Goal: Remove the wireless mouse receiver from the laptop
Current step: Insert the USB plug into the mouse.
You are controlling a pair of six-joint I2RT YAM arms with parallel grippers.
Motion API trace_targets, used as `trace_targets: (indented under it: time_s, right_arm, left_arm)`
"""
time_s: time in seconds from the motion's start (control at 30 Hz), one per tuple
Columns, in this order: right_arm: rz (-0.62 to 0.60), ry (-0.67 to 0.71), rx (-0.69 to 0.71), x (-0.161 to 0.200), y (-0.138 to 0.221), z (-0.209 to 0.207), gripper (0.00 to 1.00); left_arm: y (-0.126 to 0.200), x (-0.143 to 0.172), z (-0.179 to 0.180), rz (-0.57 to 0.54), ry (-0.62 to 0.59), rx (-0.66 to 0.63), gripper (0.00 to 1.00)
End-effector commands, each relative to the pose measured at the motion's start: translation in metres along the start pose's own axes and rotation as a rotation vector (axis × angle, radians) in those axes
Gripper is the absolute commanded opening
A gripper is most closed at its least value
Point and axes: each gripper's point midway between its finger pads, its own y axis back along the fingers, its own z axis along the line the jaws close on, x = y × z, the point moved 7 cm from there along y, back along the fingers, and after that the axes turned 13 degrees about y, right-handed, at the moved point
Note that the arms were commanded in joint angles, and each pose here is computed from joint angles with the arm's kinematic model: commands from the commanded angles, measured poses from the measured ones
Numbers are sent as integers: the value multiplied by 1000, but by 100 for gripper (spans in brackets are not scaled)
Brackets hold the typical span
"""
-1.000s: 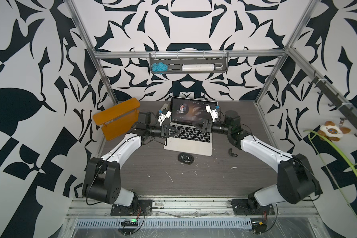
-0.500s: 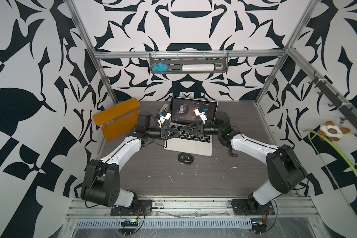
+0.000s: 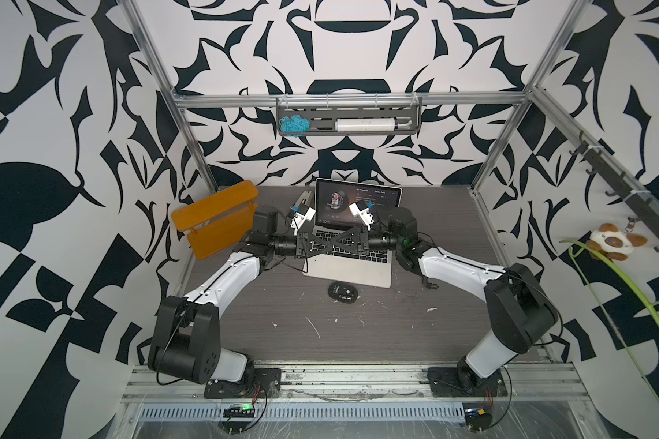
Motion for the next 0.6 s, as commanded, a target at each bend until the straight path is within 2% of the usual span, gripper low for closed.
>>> trace_targets:
  time_s: [0.0, 0.57]
  right_arm:
    - [-31, 88, -55, -12, 4, 25, 34]
    - [-11, 64, -59, 5, 8, 31, 32]
  left_arm:
    - [1, 5, -5, 16, -26, 13, 5]
    - [2, 5, -9, 12, -35, 9, 5]
